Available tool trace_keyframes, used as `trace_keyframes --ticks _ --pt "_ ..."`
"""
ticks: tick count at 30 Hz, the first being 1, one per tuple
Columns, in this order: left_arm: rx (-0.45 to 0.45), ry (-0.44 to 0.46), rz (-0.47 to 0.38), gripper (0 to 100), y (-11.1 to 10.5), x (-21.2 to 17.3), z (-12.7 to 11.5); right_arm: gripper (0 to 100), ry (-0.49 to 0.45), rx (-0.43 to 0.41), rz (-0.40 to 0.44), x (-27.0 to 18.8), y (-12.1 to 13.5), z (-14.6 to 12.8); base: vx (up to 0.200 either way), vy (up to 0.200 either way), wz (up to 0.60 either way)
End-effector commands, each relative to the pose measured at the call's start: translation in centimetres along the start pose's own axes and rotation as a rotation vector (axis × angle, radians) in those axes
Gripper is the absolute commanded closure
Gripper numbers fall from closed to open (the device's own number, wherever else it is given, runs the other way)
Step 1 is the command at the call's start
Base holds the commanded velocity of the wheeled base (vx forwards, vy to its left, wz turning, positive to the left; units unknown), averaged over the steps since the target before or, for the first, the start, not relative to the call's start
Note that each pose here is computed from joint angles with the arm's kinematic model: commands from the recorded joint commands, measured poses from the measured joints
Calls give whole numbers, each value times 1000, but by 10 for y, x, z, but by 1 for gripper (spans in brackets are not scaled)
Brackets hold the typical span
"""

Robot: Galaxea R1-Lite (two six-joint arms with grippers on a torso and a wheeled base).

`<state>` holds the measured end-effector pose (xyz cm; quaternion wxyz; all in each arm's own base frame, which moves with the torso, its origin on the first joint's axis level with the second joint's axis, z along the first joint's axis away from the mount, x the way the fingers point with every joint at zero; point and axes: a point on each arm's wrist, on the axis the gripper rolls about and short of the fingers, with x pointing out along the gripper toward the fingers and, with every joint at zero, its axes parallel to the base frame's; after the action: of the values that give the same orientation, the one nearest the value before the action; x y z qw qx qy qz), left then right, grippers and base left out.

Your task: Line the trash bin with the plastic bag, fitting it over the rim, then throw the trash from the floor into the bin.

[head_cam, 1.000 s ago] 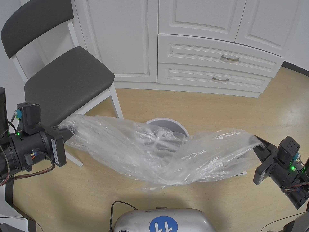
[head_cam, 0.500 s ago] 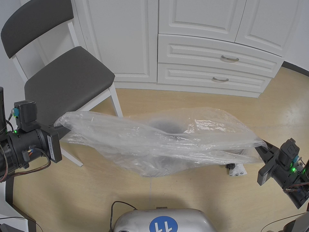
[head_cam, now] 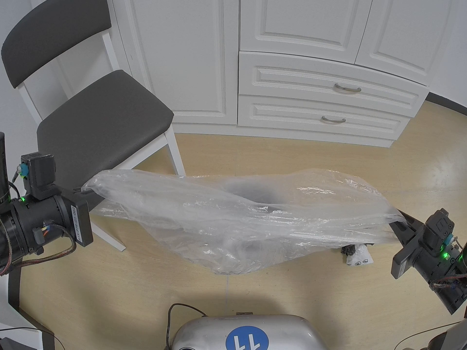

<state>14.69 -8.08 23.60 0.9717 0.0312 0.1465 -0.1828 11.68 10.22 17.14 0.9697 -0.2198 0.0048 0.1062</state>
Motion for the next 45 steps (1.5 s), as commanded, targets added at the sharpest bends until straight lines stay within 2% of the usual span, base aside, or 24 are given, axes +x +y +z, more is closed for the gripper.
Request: trace_keyframes --ticks 1,5,10,17,25,27,32,37,38,39,41,45 --pt "9 1 -10 100 -1 0 -1 100 -4 2 2 2 1 2 0 0 0" --pt "35 16 -21 100 -4 3 -5 100 -9 5 8 4 2 3 0 0 0" --pt "42 -14 -65 100 -10 6 -6 100 -10 7 13 4 3 3 0 0 0" --pt "44 -86 -176 100 -22 19 -14 100 -5 29 25 10 8 5 0 0 0" --pt "61 -61 -279 100 -43 34 -23 100 -58 116 136 26 31 9 0 0 0" --pt "59 -82 -309 100 -48 42 -22 100 -118 164 177 42 46 21 0 0 0" --pt "42 -163 -452 100 -57 56 -7 100 -168 183 250 64 65 32 0 0 0" --pt "7 -163 -489 100 -63 66 -2 100 -198 286 368 60 89 44 0 0 0" --pt "-9 -147 -488 100 -64 70 -3 100 -189 331 387 63 97 46 0 0 0" --pt "-9 -147 -488 100 -64 70 -3 100 -189 331 387 63 97 46 0 0 0" --pt "-54 -115 -490 100 -67 79 -6 100 -156 417 391 73 106 44 0 0 0" --pt "-83 -72 -487 100 -71 93 -11 100 -116 559 371 91 106 32 0 0 0"
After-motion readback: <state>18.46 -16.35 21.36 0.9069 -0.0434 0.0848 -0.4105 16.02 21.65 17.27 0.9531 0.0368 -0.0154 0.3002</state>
